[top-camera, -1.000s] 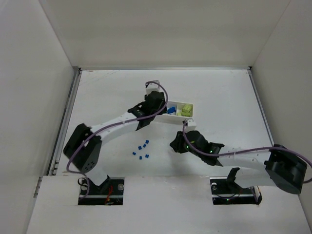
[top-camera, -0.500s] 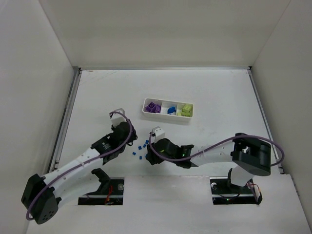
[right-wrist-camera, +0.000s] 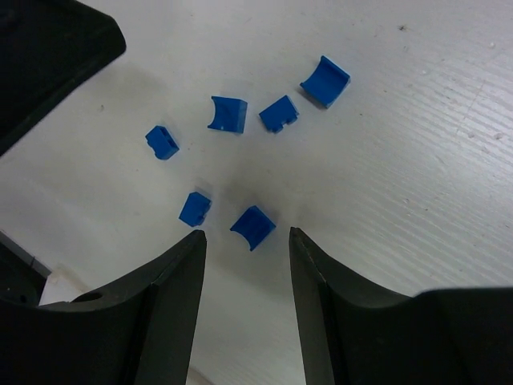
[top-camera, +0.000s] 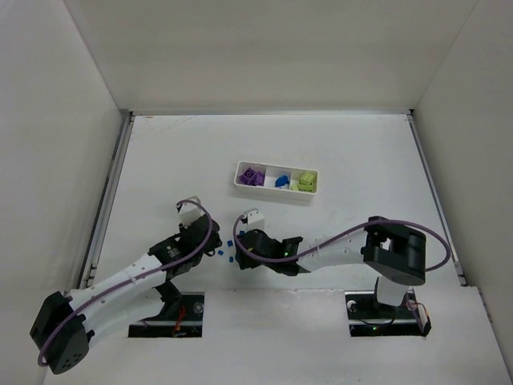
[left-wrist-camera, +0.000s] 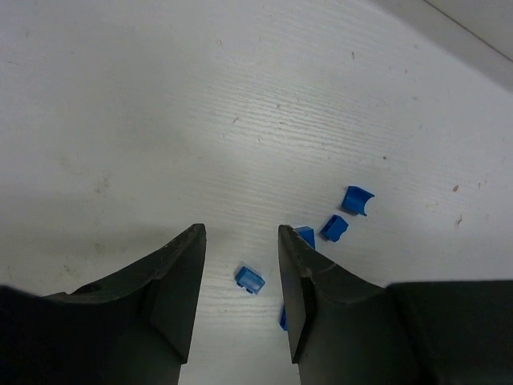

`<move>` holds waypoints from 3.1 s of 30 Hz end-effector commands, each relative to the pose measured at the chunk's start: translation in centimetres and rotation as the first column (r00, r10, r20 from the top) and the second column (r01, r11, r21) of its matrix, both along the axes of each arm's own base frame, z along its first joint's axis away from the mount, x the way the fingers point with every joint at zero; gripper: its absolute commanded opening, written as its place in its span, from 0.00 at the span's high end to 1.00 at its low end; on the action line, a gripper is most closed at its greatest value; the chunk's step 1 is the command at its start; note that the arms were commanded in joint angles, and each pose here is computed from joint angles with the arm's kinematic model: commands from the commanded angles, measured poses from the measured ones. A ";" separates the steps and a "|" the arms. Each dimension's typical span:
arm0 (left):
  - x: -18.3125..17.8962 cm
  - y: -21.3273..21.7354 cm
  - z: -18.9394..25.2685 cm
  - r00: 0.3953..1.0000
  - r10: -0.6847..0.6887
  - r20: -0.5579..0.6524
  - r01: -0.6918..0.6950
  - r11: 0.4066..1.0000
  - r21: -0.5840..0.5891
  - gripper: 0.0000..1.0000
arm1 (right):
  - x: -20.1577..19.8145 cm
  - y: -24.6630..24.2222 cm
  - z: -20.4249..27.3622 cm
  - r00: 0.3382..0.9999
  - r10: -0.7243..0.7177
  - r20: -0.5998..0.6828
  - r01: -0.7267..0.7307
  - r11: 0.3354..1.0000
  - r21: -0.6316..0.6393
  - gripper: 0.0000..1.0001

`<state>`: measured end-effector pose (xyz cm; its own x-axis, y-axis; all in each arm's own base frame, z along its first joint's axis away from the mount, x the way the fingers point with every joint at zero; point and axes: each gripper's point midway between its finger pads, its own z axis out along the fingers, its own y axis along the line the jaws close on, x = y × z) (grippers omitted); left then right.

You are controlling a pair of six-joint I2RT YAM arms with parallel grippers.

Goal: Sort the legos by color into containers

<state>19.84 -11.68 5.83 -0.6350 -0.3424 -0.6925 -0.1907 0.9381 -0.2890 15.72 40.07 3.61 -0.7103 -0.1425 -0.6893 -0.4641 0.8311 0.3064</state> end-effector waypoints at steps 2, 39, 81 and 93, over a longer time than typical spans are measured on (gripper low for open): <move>-0.3 -0.1 0.0 1.000 0.015 0.018 -0.015 1.000 -0.017 0.61 | 0.7 1.2 0.6 0.998 -0.062 0.016 0.062 0.998 0.016 0.49; -1.0 -0.4 1.0 0.996 0.070 0.051 -0.064 0.992 -0.107 0.61 | -0.3 -1.3 3.0 0.984 -0.144 0.106 0.146 0.989 -0.004 0.76; -4.0 -1.9 -2.2 0.994 -0.076 -0.085 0.080 0.996 0.047 0.62 | 19.7 -11.8 12.7 0.870 -0.432 0.236 0.381 0.895 0.234 0.50; -3.5 -1.9 -4.0 0.992 -0.076 -0.100 0.089 0.987 0.136 0.66 | 14.9 -8.9 11.0 0.916 -0.355 0.188 0.302 0.917 0.260 0.50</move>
